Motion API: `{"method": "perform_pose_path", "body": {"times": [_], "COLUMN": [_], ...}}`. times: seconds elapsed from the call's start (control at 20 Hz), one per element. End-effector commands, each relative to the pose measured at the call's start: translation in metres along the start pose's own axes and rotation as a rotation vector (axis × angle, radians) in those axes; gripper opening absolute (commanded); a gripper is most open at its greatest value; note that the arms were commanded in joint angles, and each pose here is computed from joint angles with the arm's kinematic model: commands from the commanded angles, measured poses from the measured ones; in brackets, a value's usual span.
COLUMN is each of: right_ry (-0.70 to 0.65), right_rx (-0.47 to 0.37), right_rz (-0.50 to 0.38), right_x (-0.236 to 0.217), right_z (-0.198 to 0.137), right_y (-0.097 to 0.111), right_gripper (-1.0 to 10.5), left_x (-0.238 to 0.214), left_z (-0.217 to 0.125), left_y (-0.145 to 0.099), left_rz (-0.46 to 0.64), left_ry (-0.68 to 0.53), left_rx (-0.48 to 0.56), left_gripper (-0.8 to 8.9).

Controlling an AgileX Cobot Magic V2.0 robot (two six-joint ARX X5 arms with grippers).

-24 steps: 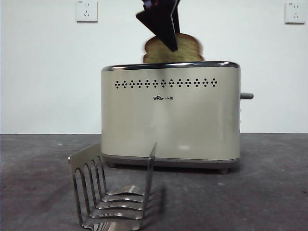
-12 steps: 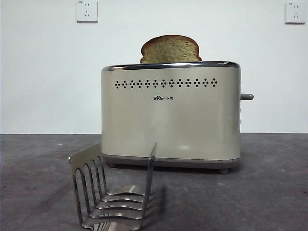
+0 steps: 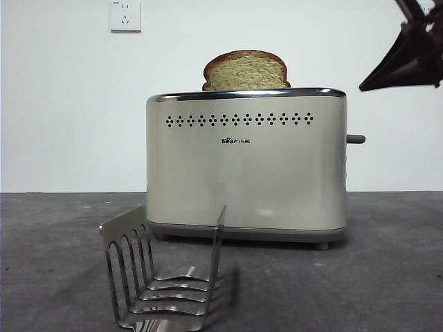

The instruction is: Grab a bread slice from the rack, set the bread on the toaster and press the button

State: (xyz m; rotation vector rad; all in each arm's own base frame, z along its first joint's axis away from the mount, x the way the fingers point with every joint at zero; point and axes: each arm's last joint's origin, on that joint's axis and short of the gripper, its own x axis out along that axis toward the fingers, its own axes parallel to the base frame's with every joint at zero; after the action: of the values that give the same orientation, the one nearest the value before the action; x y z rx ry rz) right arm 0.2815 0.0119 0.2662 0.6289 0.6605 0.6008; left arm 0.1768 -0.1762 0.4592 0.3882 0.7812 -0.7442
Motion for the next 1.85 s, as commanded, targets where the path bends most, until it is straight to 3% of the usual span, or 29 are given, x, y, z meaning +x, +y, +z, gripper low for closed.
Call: {"method": "perform_pose_path", "body": {"times": [0.05,0.25,1.2,1.85], "right_ry": [0.020,0.076,0.179,0.231], "right_rx": [0.083,0.131,0.242,0.247], "right_rz": [0.006,0.008,-0.056,-0.119], "right_x": [0.009,0.023,0.055,0.059], "right_z": [0.001,-0.004,-0.023,-0.033], "right_y": [-0.014,-0.033,-0.076,-0.080], "right_gripper": [-0.1,-0.1,-0.1,-0.1], "left_x": [-0.003,-0.016,-0.063,-0.056], "left_z": [-0.002,-0.006,-0.024,-0.026], "left_y": [-0.001,-0.001,-0.002,-0.002], "left_rz": [-0.007,-0.008,-0.057,-0.048], "left_ry": [-0.009,-0.041,-0.157,-0.130], "left_rx": [-0.028,-0.076,-0.161,-0.161], "left_gripper": [-0.05,-0.05,-0.05,-0.05]}}
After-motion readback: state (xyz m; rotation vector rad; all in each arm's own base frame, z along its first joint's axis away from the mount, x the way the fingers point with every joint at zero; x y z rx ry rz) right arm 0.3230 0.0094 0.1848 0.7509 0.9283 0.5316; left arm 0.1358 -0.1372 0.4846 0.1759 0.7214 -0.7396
